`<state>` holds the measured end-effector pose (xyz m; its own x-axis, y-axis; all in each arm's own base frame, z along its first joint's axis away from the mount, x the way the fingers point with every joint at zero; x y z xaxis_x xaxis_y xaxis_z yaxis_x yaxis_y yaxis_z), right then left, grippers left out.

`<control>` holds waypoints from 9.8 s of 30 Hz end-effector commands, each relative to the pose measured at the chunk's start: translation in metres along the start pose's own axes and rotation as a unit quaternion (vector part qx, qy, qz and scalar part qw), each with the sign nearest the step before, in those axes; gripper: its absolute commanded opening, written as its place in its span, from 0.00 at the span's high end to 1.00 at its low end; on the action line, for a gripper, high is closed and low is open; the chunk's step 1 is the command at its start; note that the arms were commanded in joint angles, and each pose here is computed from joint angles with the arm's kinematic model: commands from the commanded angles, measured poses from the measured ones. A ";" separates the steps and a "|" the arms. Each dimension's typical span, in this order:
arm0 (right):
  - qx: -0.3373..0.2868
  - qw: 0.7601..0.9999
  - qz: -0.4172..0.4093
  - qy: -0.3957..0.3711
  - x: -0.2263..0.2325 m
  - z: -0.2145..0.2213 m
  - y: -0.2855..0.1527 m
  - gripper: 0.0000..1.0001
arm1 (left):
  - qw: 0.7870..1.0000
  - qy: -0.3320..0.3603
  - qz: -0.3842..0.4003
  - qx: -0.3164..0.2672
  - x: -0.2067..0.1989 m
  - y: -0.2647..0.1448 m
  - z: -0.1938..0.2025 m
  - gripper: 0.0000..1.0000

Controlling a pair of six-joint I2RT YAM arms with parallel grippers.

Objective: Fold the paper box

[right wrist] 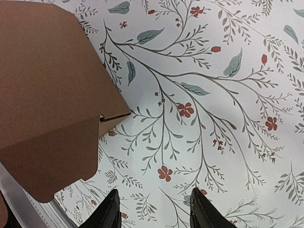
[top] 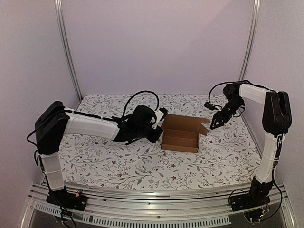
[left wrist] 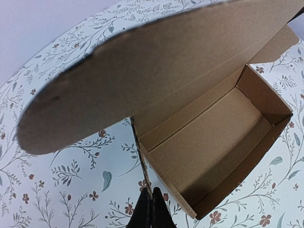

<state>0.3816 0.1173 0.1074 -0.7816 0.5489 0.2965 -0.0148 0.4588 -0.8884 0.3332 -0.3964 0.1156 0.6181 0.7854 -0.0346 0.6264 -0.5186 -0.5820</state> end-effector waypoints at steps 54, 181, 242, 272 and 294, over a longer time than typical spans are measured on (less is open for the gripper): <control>-0.065 0.987 -0.032 -0.140 0.089 0.047 -0.021 0.71 | 0.997 -0.049 0.063 -0.011 -0.040 0.008 -0.010 1.00; 0.071 0.935 0.132 -0.321 0.179 0.028 0.013 0.92 | 0.996 0.055 0.061 -0.019 -0.083 -0.099 0.095 0.71; 0.027 0.905 0.164 -0.391 0.168 0.011 0.008 0.01 | 0.999 -0.022 0.000 -0.025 0.020 -0.074 0.014 0.48; 0.104 0.744 0.405 -0.522 0.166 -0.019 0.080 0.91 | 0.994 -0.087 -0.024 -0.069 0.042 -0.109 0.030 0.48; 0.078 0.767 0.375 -0.515 0.197 -0.033 0.019 0.92 | 0.993 -0.081 -0.035 -0.078 0.048 -0.115 0.037 0.49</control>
<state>0.2661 0.2663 0.1631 -0.6145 -0.2489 -0.7486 0.7394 0.1493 -0.6566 0.2739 -0.2909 0.1509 0.4973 0.8548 -0.1480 0.7288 -0.5042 -0.4632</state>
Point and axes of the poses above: each gripper's point midway between its finger pads, its own y axis out along the fingers, its own x axis along the line the jaws close on, z = x × y, the point moved 2 cm from there along -y, back along the fingers, and after that the axes turned 9 degrees about -y, right-handed, at the moved point
